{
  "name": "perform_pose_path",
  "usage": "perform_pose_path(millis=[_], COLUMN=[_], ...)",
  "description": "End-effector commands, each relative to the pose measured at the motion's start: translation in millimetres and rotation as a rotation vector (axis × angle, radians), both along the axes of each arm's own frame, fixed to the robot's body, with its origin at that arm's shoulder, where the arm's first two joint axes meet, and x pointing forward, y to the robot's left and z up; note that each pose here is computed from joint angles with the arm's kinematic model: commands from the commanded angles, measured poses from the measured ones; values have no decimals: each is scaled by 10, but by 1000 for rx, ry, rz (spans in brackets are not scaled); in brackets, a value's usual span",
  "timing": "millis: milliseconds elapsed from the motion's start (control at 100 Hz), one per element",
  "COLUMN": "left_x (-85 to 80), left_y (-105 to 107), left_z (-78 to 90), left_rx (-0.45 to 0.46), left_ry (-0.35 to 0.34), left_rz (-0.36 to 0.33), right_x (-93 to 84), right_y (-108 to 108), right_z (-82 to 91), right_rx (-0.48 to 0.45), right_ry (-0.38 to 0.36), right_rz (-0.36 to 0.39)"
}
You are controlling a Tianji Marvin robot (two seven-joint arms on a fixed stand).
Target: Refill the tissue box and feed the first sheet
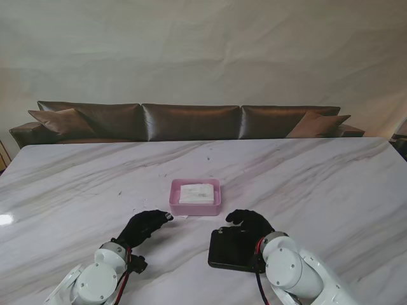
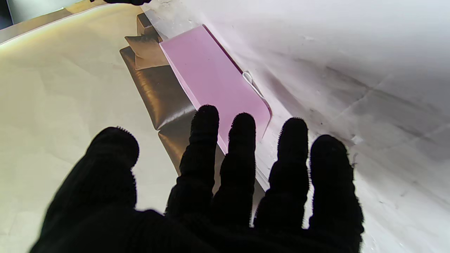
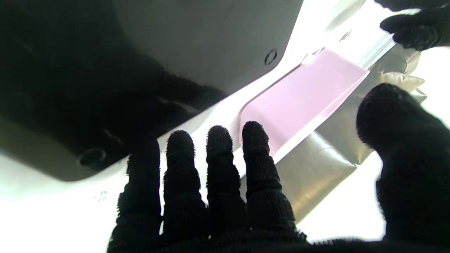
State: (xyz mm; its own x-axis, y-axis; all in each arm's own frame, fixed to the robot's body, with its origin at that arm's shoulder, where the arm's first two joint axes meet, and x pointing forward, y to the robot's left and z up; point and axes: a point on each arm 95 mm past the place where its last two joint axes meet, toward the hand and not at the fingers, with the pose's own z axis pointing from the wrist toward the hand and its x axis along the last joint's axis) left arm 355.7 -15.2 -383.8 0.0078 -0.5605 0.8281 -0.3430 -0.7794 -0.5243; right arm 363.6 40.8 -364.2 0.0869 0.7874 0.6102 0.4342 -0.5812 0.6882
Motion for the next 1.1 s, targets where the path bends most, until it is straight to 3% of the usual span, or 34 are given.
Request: perform_pose_path(millis=[0,210,460,780,1090], left_x=[-16,-32,-29,-9,-26], left_y=[-34,-38,-45,-69,-53], left_z=[-23,-14,6,55,85], left_rx=[-11,-14,-19,-18,-15], left_ry=[8,5,4,-8,-5], left_rz=[-13,-9,-11,-18,-12], right_x=[-23,-113,-360,-637,-719], right_y=[33,-95,-317,-384,-206], right_z=[3,253,407,296,135], right_rx=[-2,-69,-176,-245,-187], right_ry=[-2,-65,-65,19,86], right_rz=[5,-40,-127,-234,-309])
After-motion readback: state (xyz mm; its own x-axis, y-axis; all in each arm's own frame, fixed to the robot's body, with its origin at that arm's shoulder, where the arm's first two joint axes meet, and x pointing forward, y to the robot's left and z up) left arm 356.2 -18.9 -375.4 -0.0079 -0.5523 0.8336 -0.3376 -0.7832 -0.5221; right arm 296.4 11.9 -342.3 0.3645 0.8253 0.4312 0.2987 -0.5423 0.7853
